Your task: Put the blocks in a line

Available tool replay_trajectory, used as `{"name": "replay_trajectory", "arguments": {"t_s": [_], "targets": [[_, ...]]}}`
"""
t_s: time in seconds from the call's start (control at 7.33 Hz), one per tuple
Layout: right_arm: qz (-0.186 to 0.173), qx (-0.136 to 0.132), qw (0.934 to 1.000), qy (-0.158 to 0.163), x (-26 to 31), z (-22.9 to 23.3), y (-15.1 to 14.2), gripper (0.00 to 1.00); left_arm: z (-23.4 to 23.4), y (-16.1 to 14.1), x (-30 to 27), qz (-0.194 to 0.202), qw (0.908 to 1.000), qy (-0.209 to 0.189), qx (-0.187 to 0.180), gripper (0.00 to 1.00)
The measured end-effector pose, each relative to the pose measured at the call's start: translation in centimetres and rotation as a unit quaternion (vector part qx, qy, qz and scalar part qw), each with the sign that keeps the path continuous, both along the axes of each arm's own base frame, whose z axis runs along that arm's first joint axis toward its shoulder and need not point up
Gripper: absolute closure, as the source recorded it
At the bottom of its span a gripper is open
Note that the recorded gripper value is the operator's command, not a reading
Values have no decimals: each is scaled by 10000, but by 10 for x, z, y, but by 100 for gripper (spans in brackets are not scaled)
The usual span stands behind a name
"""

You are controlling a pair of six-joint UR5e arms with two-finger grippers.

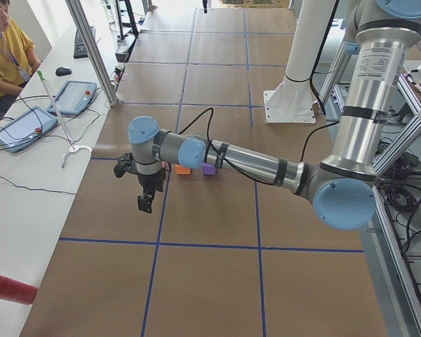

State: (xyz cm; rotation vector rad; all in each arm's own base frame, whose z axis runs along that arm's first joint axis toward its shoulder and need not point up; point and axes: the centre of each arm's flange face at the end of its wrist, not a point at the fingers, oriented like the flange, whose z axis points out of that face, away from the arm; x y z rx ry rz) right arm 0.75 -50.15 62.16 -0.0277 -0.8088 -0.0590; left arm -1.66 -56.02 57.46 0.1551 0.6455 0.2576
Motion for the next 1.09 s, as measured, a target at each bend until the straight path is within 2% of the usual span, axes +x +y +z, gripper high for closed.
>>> {"name": "replay_trajectory", "arguments": {"t_s": [0.14,0.41,0.68,1.09], "targets": [[0,0,10000,0,0,0,0,0,27,17,-23,183,9996,219,-1,0],[0,0,10000,0,0,0,0,0,56,37,-40,-18,9969,711,-345,0],[0,0,10000,0,0,0,0,0,62,41,-46,-189,9953,812,-499,0],[0,0,10000,0,0,0,0,0,61,40,-48,-203,9959,790,-401,0]]}}
